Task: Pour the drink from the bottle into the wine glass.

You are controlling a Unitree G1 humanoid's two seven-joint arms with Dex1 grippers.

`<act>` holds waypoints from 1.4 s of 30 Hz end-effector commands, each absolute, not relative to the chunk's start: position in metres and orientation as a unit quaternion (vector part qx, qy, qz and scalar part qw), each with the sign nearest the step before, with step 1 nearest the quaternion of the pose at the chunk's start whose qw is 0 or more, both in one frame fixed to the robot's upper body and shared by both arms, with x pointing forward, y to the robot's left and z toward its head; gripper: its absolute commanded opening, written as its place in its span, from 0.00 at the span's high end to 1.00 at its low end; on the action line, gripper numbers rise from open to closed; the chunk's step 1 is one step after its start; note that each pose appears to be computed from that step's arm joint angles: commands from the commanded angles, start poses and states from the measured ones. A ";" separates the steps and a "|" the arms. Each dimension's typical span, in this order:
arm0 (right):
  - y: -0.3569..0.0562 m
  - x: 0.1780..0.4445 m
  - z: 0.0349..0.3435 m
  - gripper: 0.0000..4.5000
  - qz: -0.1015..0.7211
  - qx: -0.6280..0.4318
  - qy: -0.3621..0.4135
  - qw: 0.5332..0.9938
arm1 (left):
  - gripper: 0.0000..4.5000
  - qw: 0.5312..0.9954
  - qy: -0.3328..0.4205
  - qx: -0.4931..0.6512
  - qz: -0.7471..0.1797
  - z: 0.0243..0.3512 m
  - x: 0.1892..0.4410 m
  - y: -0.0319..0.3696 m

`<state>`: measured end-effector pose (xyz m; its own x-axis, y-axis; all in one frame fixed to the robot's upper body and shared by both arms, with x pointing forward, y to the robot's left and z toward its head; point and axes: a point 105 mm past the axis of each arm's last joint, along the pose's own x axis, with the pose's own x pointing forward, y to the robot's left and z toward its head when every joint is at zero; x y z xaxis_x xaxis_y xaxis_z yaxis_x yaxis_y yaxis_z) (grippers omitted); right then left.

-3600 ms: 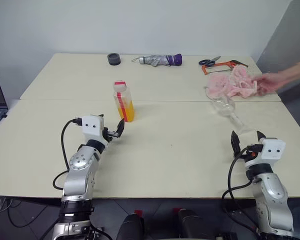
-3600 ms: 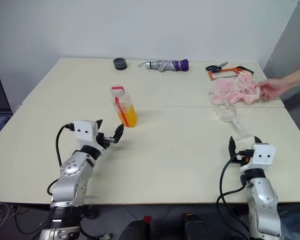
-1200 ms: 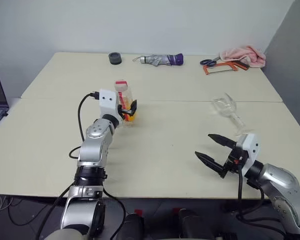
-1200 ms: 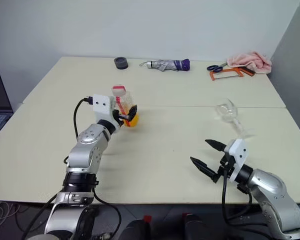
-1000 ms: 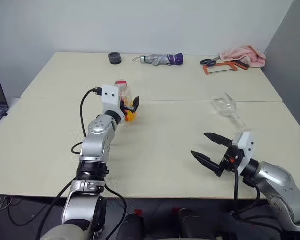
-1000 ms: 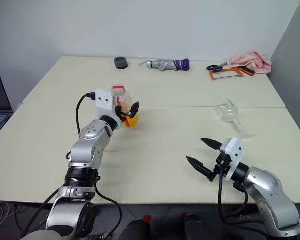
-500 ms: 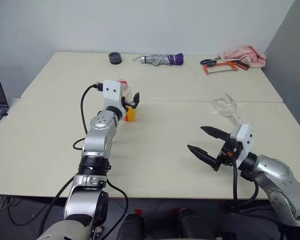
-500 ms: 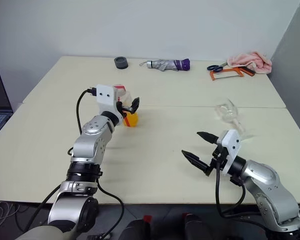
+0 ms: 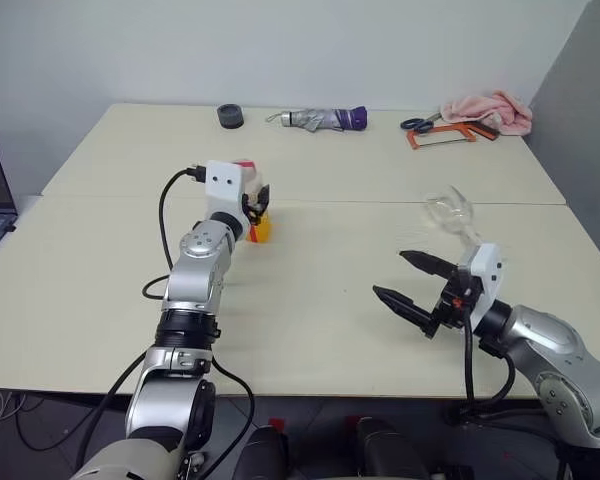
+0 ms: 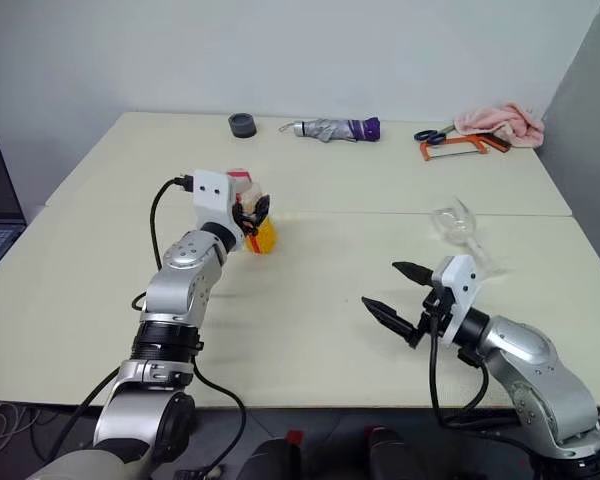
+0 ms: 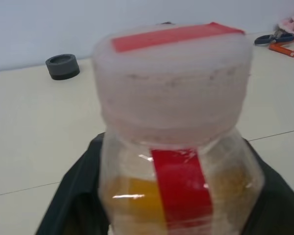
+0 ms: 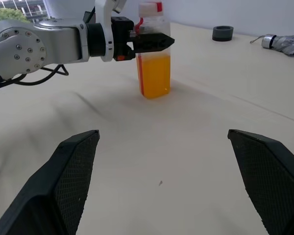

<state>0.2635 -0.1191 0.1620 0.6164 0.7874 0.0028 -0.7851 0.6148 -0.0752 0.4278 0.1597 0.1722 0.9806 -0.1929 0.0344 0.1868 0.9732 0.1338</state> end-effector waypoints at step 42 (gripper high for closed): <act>-0.096 0.260 0.226 0.00 0.382 -0.063 -0.051 0.921 | 0.59 0.674 -0.065 0.088 -0.730 0.186 0.322 0.004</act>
